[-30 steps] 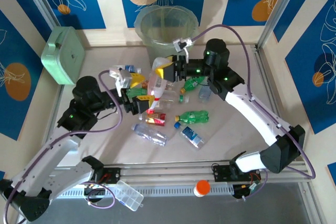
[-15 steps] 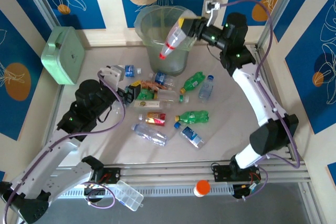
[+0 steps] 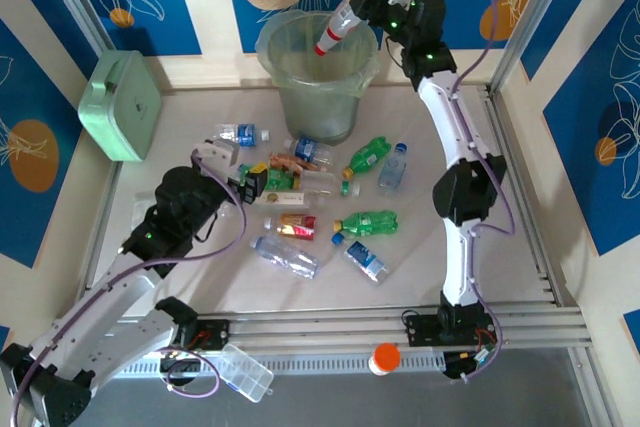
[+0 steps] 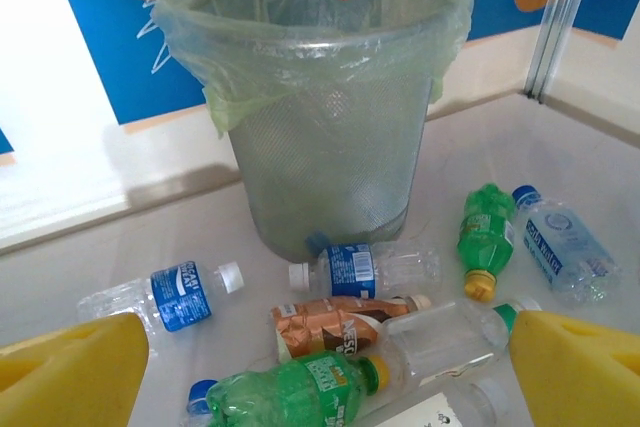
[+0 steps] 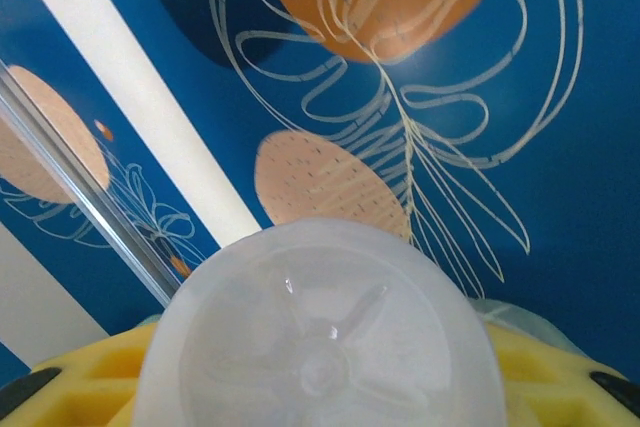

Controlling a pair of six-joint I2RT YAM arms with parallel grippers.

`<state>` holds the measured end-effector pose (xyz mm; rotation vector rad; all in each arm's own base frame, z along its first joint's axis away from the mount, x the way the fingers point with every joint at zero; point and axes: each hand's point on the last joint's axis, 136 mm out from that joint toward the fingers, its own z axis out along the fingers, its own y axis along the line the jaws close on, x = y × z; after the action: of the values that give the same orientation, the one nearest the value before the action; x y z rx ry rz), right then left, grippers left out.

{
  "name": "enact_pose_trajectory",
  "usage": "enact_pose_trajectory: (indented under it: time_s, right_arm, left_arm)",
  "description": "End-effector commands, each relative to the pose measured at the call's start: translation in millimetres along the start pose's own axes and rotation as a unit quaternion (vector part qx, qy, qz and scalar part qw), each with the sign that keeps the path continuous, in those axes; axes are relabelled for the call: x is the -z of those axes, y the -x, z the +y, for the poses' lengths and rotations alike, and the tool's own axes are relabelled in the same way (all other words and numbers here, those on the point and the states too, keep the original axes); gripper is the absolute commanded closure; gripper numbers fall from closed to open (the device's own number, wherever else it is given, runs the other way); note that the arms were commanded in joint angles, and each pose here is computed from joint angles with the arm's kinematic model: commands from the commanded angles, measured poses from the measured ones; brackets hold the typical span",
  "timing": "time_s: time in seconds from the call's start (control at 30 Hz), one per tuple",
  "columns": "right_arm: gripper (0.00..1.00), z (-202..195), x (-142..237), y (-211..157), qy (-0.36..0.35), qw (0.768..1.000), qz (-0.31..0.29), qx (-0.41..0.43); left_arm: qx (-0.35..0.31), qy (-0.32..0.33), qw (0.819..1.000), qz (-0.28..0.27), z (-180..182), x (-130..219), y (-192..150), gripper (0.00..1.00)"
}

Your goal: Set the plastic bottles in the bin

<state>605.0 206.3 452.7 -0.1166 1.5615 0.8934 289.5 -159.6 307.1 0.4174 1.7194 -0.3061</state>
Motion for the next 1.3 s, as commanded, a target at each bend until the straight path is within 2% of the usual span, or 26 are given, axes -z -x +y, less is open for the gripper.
enact_pose_trajectory:
  time_s: [0.0, 0.37, 0.43, 0.5, 0.6, 0.67, 0.9, 1.13, 1.27]
  right_arm:
    - [0.50, 3, -18, -29, 0.008, 0.999, 0.044, -0.002]
    - [0.49, 5, -57, -142, 0.021, 0.986, 0.152, 0.059]
    - [0.43, 4, -60, -155, 0.022, 0.984, 0.162, 0.065]
    - [0.33, 1, -62, -159, 0.018, 0.985, 0.163, 0.061]
    - [0.20, 2, -63, -155, 0.015, 0.985, 0.157, 0.064]
    - [0.16, 5, -62, -149, 0.018, 0.986, 0.150, 0.067]
    - [0.16, 24, -49, -107, 0.019, 0.989, 0.117, 0.083]
    - [0.19, 61, -21, -48, 0.023, 0.991, 0.075, 0.110]
    - [0.20, 82, -3, -27, 0.018, 0.990, 0.066, 0.125]
  left_arm:
    - [0.007, 0.018, 1.000, -0.002, 5, -1, 11, 0.07]
    - [-0.002, 0.063, 0.998, 0.004, 20, -3, 6, 0.06]
    - [-0.003, 0.068, 0.998, 0.009, 21, -5, 5, 0.06]
    - [-0.005, 0.074, 0.997, 0.012, 23, -5, 4, 0.06]
    - [-0.006, 0.077, 0.997, 0.012, 24, -6, 3, 0.05]
    - [-0.007, 0.078, 0.997, 0.013, 25, -6, 3, 0.05]
    - [-0.013, 0.085, 0.996, 0.018, 27, -7, 2, 0.05]
    - [-0.016, 0.091, 0.996, 0.019, 29, -7, 1, 0.05]
    - [-0.017, 0.093, 0.995, 0.017, 30, -5, 2, 0.05]
